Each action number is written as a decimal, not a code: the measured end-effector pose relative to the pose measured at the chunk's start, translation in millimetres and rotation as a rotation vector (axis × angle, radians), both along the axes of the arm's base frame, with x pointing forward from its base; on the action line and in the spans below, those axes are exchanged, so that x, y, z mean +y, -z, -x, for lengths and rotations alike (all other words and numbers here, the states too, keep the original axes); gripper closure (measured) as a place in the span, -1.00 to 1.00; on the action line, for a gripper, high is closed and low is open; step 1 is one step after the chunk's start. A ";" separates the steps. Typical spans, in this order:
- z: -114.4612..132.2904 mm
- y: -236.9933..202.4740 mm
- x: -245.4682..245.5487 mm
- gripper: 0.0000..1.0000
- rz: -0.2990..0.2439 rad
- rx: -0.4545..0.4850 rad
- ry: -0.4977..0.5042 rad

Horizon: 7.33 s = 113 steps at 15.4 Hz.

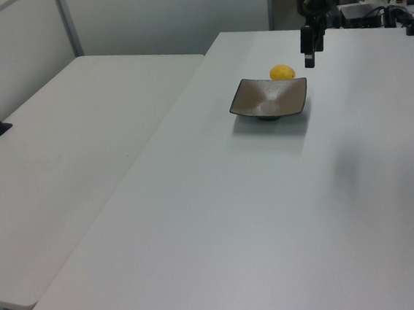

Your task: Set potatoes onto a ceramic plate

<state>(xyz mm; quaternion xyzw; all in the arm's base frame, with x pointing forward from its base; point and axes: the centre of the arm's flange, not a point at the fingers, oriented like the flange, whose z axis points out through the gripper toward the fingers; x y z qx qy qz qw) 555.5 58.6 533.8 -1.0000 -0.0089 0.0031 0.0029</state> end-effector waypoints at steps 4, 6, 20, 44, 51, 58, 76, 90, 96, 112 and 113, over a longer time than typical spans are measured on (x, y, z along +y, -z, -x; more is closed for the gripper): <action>-6.3 -5.5 0.6 -1.00 -0.006 -0.061 0.000; -6.6 -5.8 0.2 -1.00 -0.006 -0.063 0.000; -21.0 -10.8 -88.9 -1.00 -0.013 -0.158 0.266; -121.5 163.0 -316.3 -1.00 0.026 -0.364 0.760; -139.2 206.7 -324.2 -1.00 0.034 -0.376 0.755; -143.4 212.9 -320.0 -0.52 0.065 -0.371 0.716; -142.2 161.7 -341.7 -0.19 0.086 -0.454 0.723; -164.3 127.4 -180.2 -0.19 -0.056 -0.416 0.582; -163.6 138.3 -161.6 -0.37 -0.059 -0.393 0.560; -110.9 76.3 -129.6 -1.00 0.009 -0.118 0.321; -102.7 74.9 -121.1 -1.00 0.013 -0.087 0.282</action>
